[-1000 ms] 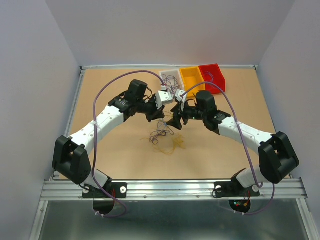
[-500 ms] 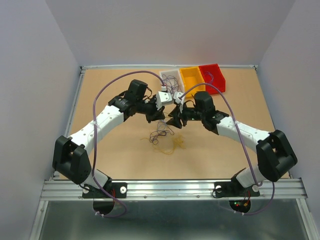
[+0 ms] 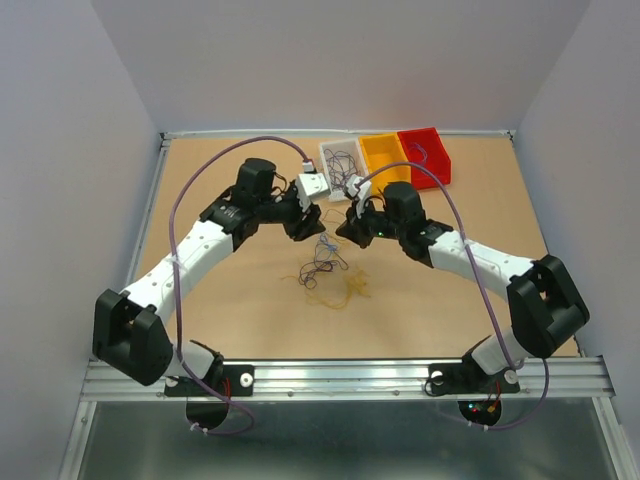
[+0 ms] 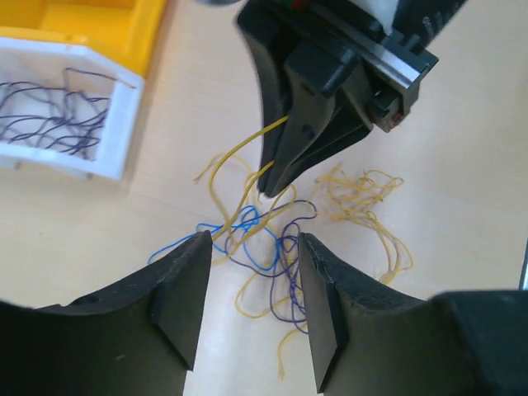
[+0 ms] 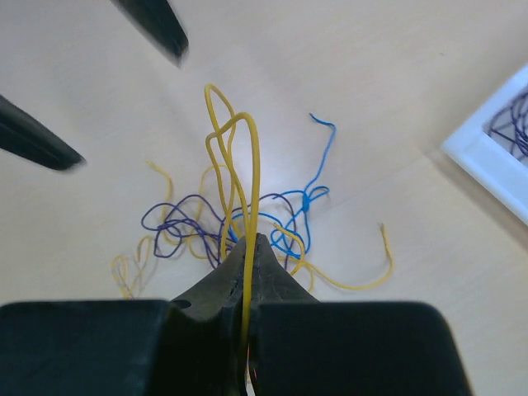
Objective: Untangle the cables
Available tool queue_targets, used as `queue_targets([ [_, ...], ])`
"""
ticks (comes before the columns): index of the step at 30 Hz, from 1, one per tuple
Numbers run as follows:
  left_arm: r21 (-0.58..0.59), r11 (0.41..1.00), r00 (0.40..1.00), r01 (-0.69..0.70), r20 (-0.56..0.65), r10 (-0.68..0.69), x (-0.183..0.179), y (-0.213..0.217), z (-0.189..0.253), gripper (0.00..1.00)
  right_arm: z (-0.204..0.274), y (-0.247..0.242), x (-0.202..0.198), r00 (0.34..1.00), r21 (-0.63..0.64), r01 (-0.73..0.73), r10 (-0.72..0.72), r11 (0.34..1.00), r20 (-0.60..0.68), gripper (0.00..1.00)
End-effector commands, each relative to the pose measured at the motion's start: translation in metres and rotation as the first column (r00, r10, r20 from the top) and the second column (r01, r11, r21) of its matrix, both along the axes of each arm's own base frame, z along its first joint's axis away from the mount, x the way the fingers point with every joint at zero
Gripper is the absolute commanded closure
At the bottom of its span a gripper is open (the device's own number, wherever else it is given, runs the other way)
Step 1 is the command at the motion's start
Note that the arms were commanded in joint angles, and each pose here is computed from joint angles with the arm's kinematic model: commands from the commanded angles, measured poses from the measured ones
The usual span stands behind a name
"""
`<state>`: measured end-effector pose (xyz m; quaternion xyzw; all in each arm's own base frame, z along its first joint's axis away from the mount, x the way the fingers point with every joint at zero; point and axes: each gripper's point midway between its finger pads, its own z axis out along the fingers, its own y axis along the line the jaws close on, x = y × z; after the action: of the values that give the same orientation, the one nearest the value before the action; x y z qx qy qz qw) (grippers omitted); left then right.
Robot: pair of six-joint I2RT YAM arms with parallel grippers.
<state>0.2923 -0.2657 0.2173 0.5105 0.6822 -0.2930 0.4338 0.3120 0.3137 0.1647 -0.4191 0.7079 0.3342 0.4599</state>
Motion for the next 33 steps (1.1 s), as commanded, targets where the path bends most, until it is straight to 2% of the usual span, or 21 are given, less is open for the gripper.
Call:
queue_targets([
  [1,-0.151,0.985,0.989,-0.087,0.109,0.104,0.025,0.018,0.052,0.35,0.041,-0.011,0.045,0.973,0.084,0.221,-0.225,0.972,0.044,0.99],
  [3,-0.187,0.974,0.985,-0.125,0.096,0.145,0.034,0.03,0.058,0.24,0.049,-0.027,0.061,0.948,0.103,0.31,-0.315,0.945,0.035,0.99],
  [4,-0.221,0.961,0.979,-0.165,0.078,0.186,0.044,0.042,0.062,0.23,0.054,-0.036,0.069,0.933,0.121,0.355,-0.359,0.927,0.012,1.0],
  [10,-0.298,0.903,0.933,-0.309,0.087,0.348,0.073,0.075,0.071,0.23,0.087,-0.081,0.116,0.846,0.176,0.528,-0.533,0.831,-0.021,1.0],
  [16,-0.305,0.891,0.923,-0.335,0.082,0.375,0.079,0.078,0.065,0.23,0.111,-0.121,0.17,0.733,0.222,0.67,-0.679,0.708,-0.044,1.0],
  [18,-0.308,0.888,0.921,-0.341,0.082,0.382,0.08,0.078,0.063,0.23,0.106,-0.129,0.187,0.695,0.215,0.709,-0.718,0.672,-0.047,0.99],
  [19,-0.308,0.888,0.92,-0.342,0.083,0.383,0.08,0.079,0.063,0.23,0.12,-0.133,0.197,0.68,0.239,0.717,-0.732,0.655,-0.033,1.0],
  [22,-0.311,0.884,0.915,-0.349,0.089,0.393,0.082,0.08,0.061,0.23,0.114,-0.139,0.22,0.654,0.232,0.74,-0.756,0.632,-0.029,0.99],
  [23,-0.311,0.882,0.913,-0.354,0.088,0.397,0.082,0.08,0.061,0.23,0.126,-0.138,0.227,0.655,0.256,0.733,-0.755,0.63,-0.017,0.99],
  [29,-0.321,0.877,0.906,-0.359,0.108,0.41,0.082,0.082,0.061,0.23,0.102,-0.141,0.266,0.62,0.228,0.766,-0.784,0.601,-0.016,0.99],
  [33,-0.329,0.87,0.898,-0.367,0.121,0.424,0.081,0.085,0.063,0.23,0.052,-0.146,0.289,0.581,0.151,0.807,-0.813,0.572,-0.024,0.99],
])
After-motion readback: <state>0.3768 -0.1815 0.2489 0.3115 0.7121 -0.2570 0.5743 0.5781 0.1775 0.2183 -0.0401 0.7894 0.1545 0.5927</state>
